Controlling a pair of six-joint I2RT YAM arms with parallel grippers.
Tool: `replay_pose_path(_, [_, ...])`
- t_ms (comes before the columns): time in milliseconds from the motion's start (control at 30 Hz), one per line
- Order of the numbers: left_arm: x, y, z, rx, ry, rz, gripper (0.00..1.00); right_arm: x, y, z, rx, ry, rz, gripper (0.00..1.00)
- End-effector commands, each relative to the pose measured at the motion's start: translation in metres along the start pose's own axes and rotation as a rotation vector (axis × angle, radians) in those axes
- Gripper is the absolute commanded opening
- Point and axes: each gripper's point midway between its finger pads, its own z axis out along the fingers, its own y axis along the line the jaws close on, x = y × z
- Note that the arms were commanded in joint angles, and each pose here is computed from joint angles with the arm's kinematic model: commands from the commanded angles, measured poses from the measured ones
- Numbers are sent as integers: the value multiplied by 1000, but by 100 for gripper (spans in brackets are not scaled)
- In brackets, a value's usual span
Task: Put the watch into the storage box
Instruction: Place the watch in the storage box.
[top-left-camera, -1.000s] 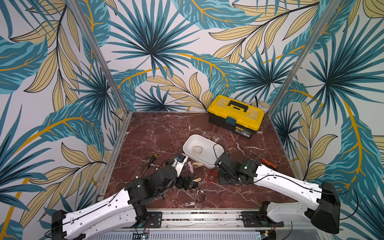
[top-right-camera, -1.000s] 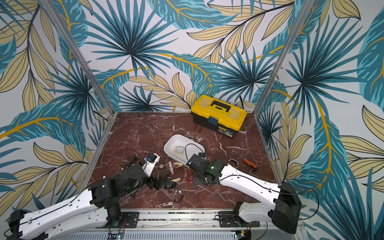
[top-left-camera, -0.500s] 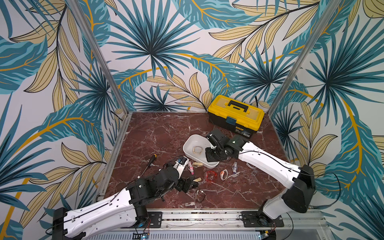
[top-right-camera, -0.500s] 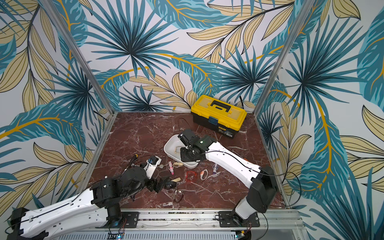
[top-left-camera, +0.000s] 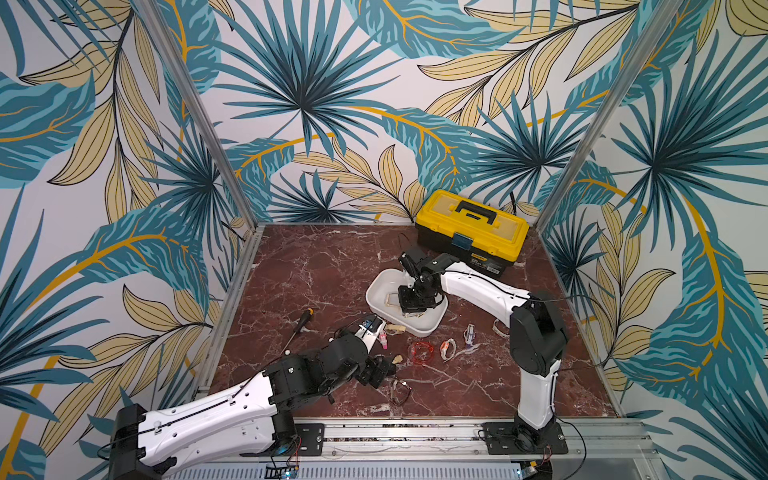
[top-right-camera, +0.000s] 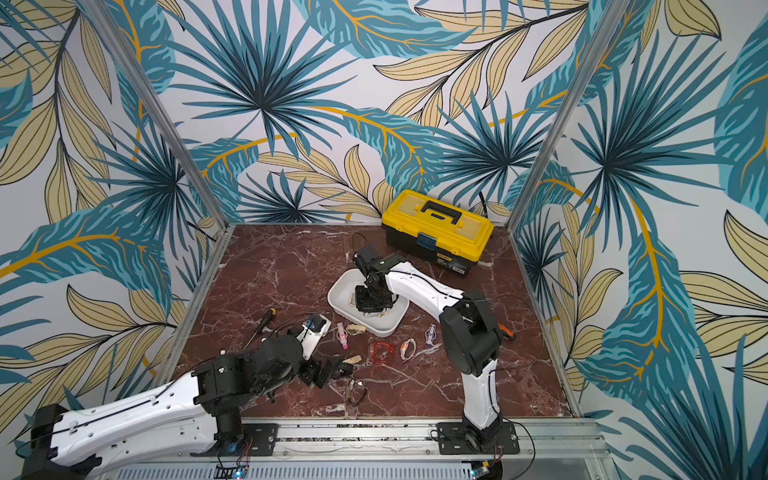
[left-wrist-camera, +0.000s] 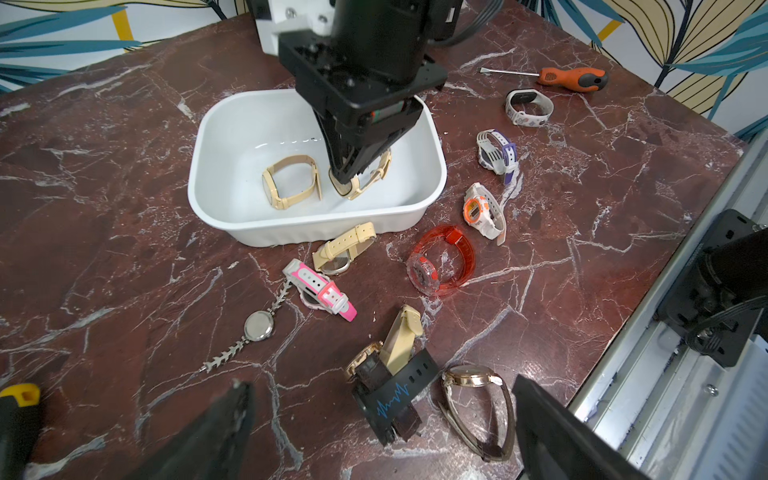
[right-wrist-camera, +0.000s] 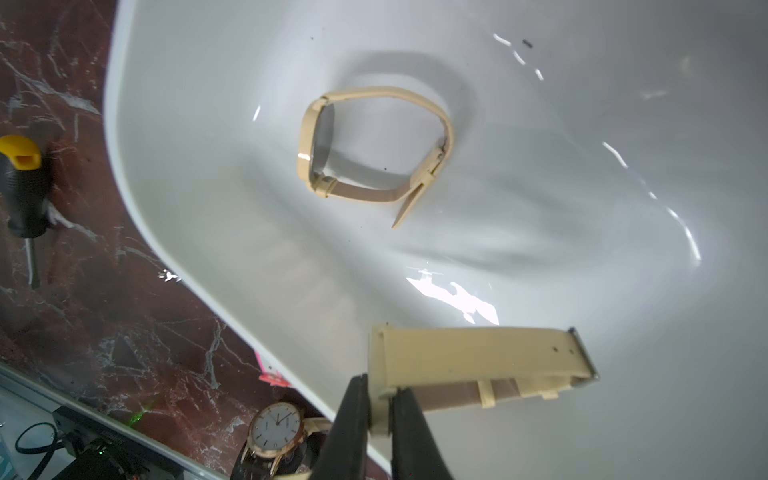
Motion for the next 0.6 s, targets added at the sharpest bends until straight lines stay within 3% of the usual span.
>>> replay_pose_path(0, [-25, -5, -8, 9, -67, -9, 100, -8, 0, 7, -23, 5, 15, 15])
replay_pose_path(200, [-24, -5, -6, 8, -62, -11, 100, -13, -11, 27, -13, 29, 39, 19])
replay_pose_path(400, [-24, -4, -4, -2, -66, -19, 100, -12, -7, 31, -28, 45, 41, 44])
replay_pose_path(467, [-25, -4, -3, 1, -74, -23, 100, -16, -4, 17, -47, 4, 35, 55])
replay_pose_path(567, [-24, -2, -3, -5, -76, -48, 100, -17, 3, -14, -89, -64, 23, 61])
